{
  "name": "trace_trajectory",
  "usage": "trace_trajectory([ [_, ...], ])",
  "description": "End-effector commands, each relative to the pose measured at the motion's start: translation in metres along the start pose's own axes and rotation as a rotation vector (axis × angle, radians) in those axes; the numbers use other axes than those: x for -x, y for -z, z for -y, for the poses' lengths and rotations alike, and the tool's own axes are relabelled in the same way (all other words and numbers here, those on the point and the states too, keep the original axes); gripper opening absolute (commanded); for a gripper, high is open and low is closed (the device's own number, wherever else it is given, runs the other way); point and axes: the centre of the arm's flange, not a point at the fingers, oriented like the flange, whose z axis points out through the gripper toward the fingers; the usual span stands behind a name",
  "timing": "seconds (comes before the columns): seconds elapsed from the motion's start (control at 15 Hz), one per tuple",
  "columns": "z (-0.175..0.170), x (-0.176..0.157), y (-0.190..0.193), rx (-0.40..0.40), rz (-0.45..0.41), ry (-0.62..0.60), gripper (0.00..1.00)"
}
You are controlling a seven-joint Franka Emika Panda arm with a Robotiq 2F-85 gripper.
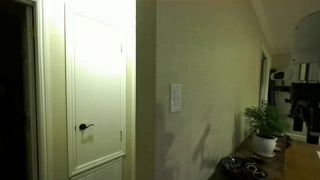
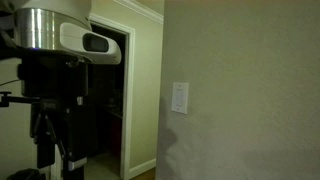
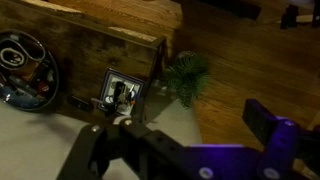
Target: Turn off the light
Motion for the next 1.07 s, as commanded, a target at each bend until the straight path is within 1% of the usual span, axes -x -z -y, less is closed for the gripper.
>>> trace_trajectory([
  [0.0,0.000,0.000,0.000,0.000,0.000,0.000,1.00],
  [0.4,0.000,0.000,0.000,0.000,0.000,0.000,1.00],
  [0.6,0.004,-0.009,-0.001,-0.003,-0.007,0.017,1.00],
  [0.8,0.011,-0.029,0.000,0.001,-0.021,0.035,1.00],
  [1.0,0.016,-0.060,0.002,0.001,-0.050,0.014,1.00],
])
